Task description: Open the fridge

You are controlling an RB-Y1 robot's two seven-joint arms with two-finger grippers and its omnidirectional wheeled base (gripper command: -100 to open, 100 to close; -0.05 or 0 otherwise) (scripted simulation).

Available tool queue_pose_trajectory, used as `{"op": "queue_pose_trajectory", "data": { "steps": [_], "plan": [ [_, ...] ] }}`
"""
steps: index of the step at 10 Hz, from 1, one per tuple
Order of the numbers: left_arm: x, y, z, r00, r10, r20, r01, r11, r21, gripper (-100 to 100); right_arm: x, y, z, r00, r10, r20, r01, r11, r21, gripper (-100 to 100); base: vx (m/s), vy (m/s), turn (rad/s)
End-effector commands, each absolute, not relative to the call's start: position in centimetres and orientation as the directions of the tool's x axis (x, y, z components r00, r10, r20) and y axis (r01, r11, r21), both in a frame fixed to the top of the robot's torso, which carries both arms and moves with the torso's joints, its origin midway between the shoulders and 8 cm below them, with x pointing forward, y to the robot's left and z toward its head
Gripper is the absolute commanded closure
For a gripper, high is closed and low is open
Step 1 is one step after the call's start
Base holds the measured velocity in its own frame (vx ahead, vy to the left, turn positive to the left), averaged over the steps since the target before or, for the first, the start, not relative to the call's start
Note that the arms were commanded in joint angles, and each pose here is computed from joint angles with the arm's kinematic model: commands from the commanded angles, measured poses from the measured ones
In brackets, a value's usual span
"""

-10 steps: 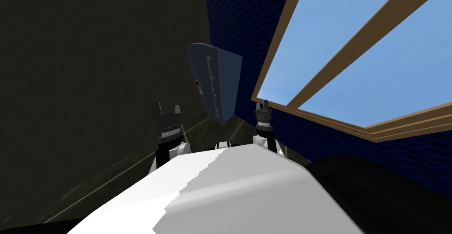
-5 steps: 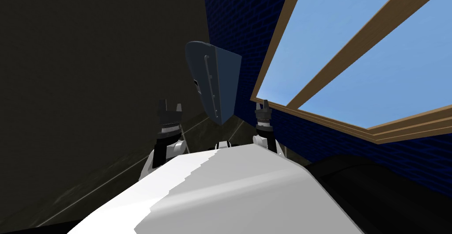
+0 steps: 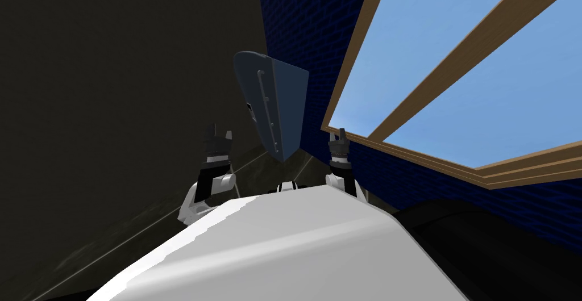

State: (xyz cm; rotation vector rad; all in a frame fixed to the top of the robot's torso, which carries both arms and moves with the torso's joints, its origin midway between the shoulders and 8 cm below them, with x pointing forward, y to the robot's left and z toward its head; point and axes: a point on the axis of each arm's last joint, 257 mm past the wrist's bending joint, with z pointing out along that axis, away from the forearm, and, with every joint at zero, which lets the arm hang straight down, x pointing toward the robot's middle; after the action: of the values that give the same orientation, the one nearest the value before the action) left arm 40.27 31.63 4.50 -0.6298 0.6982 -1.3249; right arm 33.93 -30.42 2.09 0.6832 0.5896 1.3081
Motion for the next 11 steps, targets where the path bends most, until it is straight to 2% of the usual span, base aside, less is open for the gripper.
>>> {"op": "queue_pose_trajectory", "data": {
  "steps": [1,11],
  "plan": [
    [41.6,32.8,4.4,0.127,-0.988,-0.092,0.612,0.151,-0.776,-100,33.9,-30.4,2.1,0.170,0.985,-0.011,-0.661,0.122,0.741,0,0.052,-0.065,-0.001],
    [47.7,41.0,5.7,0.259,-0.966,0.006,0.509,0.131,-0.851,-100,33.9,-30.4,2.1,0.170,0.985,-0.011,-0.661,0.122,0.741,0,0.049,-0.077,-0.005]
  ]
}}
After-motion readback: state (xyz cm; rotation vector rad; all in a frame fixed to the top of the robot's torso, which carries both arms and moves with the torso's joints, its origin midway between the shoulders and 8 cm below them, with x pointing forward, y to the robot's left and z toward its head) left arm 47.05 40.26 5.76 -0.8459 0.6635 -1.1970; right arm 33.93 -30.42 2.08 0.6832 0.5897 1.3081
